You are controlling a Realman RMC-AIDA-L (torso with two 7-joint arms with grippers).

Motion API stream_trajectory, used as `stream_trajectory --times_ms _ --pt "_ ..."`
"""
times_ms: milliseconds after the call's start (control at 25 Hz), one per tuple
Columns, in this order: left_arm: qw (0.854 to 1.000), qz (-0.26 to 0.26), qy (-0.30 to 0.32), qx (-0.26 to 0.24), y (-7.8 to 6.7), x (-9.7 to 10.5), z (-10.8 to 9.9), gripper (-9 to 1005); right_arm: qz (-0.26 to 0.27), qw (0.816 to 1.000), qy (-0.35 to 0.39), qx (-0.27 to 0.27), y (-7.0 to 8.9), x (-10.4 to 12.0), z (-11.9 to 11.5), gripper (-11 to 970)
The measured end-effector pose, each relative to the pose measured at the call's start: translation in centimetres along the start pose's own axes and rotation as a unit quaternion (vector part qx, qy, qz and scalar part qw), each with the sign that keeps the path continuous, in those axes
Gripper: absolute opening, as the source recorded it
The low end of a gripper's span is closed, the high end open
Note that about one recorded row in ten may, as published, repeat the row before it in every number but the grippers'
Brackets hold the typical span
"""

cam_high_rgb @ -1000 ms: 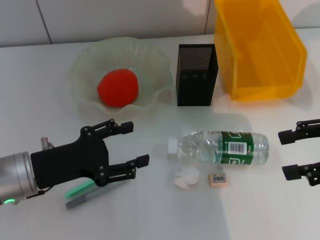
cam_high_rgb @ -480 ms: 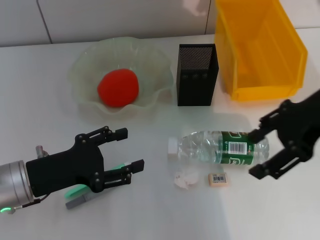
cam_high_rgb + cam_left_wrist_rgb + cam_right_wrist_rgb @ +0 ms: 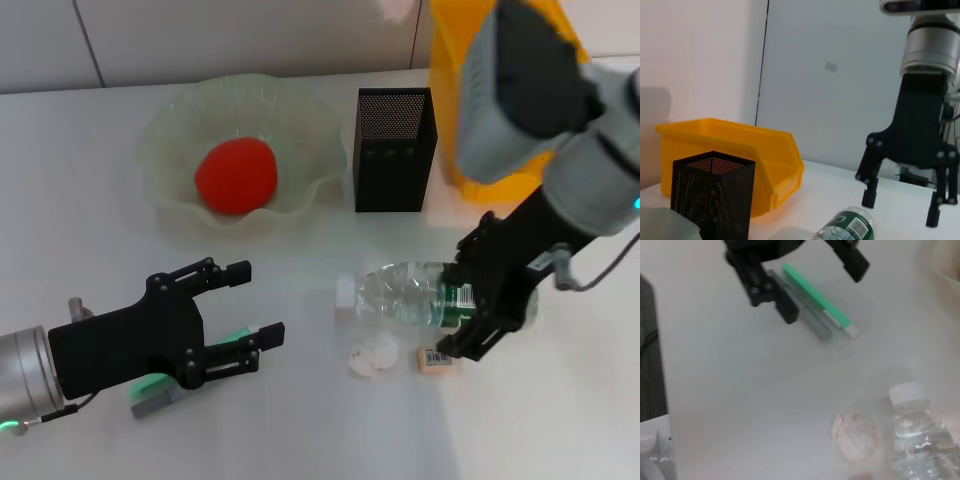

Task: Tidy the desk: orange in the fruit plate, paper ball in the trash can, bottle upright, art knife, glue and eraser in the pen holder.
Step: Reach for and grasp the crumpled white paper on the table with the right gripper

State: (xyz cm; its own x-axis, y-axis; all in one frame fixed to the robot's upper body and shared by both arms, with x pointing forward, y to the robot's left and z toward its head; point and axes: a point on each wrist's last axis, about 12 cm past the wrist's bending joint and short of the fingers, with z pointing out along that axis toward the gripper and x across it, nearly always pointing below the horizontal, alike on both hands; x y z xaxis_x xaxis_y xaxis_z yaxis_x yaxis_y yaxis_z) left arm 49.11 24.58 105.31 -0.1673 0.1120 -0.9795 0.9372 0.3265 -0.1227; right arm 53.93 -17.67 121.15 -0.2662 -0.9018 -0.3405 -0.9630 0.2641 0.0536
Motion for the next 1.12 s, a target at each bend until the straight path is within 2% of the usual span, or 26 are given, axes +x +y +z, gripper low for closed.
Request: stream_trajectory --times_ms 40,80,240,440,1120 --pt "1.0 -0.001 0.001 -0.001 -0.1 0.1 0.0 810 0.006 1.0 0.008 -0.002 0.1 -0.5 1.4 792" --pt "1.0 -0.002 0.001 -0.001 -0.1 0.1 0.0 810 0.006 1.0 0.008 -0.002 0.1 -0.5 1.4 791" --pt "1.0 -0.002 0.002 -0.001 -0.1 0.1 0.0 809 0.012 1.0 0.027 0.005 0.9 -1.9 3.9 788" --pt "1.0 -0.001 0.002 -0.001 0.0 0.1 0.0 809 0.023 0.999 0.036 0.018 1.1 -2.4 5.4 788" --pt "1.0 0.003 0.002 0.004 0.1 -0.1 0.3 809 0.034 0.999 0.017 0.022 0.9 -2.9 7.5 789"
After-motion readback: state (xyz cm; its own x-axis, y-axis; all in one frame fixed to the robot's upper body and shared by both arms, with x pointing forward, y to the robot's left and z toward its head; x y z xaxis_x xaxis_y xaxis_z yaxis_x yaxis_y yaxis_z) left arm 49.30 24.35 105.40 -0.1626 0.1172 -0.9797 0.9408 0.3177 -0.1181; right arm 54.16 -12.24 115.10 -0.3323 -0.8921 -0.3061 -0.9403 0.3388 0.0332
